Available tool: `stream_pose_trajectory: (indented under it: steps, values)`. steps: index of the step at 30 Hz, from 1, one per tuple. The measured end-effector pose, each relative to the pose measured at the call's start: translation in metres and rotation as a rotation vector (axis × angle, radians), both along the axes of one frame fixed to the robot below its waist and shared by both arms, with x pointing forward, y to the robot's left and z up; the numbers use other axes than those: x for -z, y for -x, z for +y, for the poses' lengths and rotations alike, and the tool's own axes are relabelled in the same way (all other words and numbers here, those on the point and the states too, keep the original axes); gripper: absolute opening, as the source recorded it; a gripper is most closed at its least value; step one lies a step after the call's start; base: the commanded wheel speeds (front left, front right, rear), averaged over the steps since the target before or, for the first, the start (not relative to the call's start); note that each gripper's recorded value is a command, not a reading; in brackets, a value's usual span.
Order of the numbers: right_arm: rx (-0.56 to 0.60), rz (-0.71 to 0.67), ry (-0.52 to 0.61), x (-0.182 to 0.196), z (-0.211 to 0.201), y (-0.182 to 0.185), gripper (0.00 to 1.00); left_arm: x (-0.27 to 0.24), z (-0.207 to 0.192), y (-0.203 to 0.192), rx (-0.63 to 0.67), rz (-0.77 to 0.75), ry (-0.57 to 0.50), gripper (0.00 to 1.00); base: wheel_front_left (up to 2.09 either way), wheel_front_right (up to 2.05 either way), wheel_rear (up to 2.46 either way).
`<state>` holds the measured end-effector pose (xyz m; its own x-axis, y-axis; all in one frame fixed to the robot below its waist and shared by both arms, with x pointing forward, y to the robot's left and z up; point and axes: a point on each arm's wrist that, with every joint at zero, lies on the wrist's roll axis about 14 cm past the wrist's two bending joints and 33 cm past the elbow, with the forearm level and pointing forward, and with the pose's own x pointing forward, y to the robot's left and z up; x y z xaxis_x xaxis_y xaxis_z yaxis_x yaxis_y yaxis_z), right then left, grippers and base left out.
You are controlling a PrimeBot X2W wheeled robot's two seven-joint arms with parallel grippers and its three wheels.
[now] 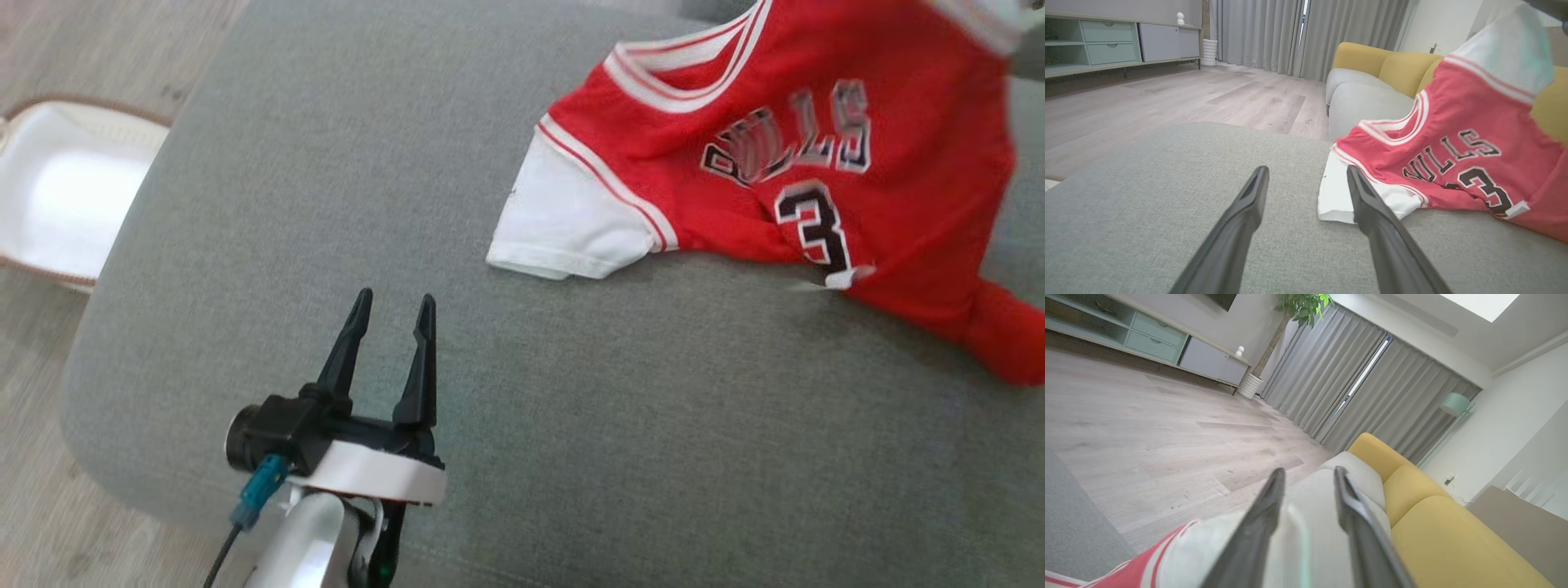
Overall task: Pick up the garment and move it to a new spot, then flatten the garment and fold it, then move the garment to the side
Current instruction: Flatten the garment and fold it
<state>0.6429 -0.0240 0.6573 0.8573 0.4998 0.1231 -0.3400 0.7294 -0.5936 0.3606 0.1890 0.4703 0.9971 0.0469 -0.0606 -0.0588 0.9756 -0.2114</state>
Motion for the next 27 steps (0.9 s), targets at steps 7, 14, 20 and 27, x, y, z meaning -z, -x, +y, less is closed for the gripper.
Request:
stream_pose_trajectory:
  steps: [7, 14, 20, 27]
  values:
    - [-0.042, 0.070, -0.002, 0.037, 0.019, -0.002, 1.00, 0.004, 0.000, -0.010, -0.004, 0.011, 0.004, 1.00, 0.00, 0.00, 0.00]
    - [-0.034, 0.070, -0.149, 0.024, 0.000, 0.025, 1.00, -0.009, -0.015, -0.028, 0.048, -0.040, 0.007, 1.00, 0.00, 0.00, 0.00]
    - [-0.028, 0.130, -0.317, 0.054, -0.021, 0.078, 1.00, -0.034, -0.034, -0.040, 0.108, -0.124, 0.013, 1.00, 0.00, 0.00, 0.00]
    - [0.055, 0.197, -0.493, 0.098, -0.051, 0.161, 1.00, -0.055, -0.055, -0.037, 0.169, -0.190, 0.026, 1.00, 0.00, 0.00, 0.00]
